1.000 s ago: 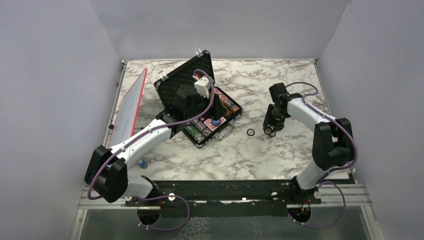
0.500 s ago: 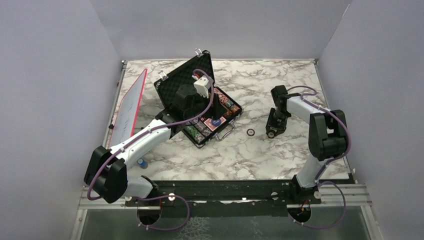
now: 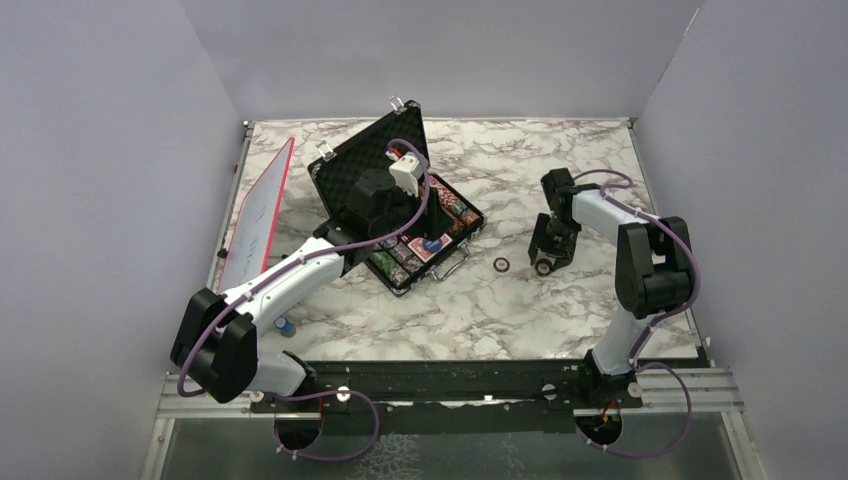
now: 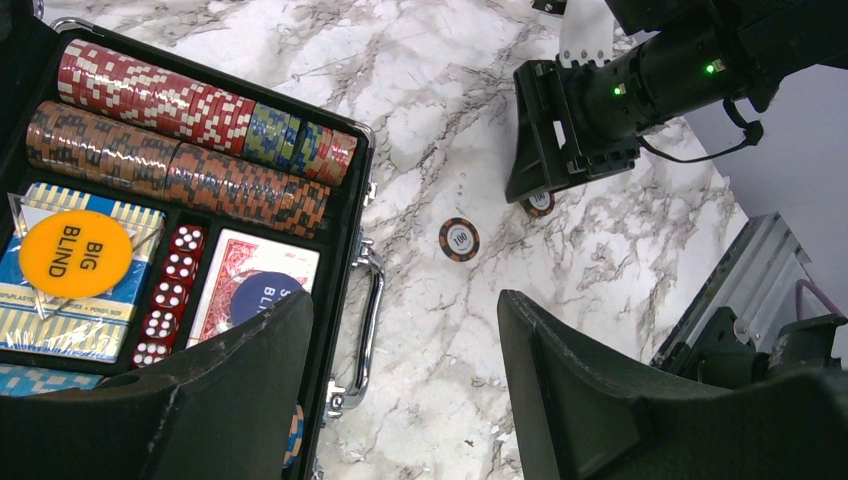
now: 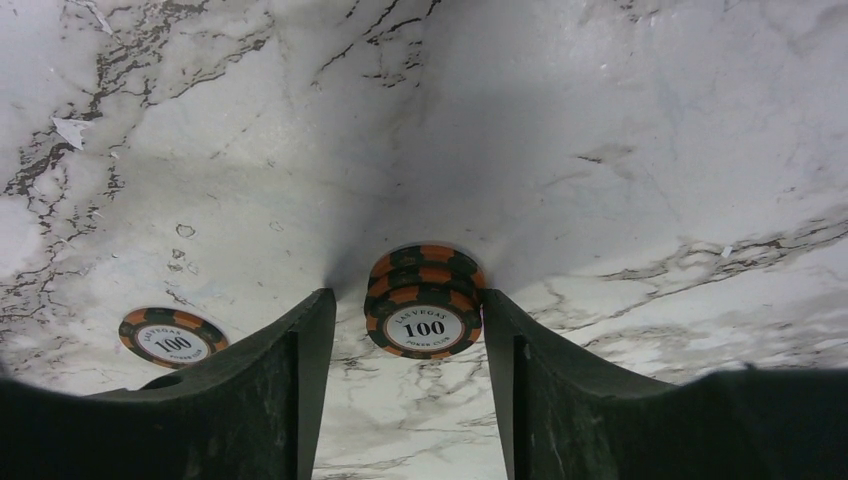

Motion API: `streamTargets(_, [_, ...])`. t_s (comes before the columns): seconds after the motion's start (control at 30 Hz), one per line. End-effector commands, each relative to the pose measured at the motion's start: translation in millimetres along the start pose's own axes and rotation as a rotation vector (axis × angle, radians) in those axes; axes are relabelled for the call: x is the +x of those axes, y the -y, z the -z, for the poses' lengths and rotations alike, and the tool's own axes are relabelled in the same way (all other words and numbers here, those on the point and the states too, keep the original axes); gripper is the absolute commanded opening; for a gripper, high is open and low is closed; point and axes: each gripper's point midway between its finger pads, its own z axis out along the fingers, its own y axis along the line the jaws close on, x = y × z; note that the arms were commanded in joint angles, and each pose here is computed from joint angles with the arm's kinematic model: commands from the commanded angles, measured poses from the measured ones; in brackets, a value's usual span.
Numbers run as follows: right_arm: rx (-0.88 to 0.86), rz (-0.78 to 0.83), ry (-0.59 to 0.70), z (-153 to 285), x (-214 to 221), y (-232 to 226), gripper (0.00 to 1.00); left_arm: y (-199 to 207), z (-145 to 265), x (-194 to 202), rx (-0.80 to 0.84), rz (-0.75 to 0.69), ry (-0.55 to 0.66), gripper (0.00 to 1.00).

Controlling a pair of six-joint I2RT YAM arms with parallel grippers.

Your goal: Pack up texas hold em set

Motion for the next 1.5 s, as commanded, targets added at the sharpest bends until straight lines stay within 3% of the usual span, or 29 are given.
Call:
streamTargets(0.0, [0.027, -0.004, 0.02, 0.9, -12.3, 6.5, 0.61, 3.7, -3.3, -21.0, 0.003, -0.016, 0.052, 0.71])
streamTargets(0.3, [0.024, -0.033, 0.032, -1.8, -22.9, 10.3, 0.64, 3.7, -2.3, -21.2, 0.001, -0.014, 0.051, 0.71])
streamTargets(0.53, [-0.054, -0.051, -0.045, -18.9, -7.0, 4.8, 0.47, 5.3, -1.9, -21.9, 0.008, -0.017, 0.05, 0.71])
streamTargets(0.73, [-0.08, -0.079, -0.122, -21.4, 22.2, 5.5, 0.39, 9.8, -4.8, -14.0, 0.021, 0.005, 0.027, 0.7])
streamTargets(1.0, [-0.059, -0.154, -0.199, -16.8, 59.2, 15.7, 0.37, 26.0, -22.8, 26.2, 0.033, 0.021, -0.065, 0.7])
streamTargets(1.47, [-0.211, -0.28, -0.309, -6.2, 117.3, 1.8, 0.33, 73.9, -59.8, 135.5, 0.084, 0.01, -0.319, 0.7])
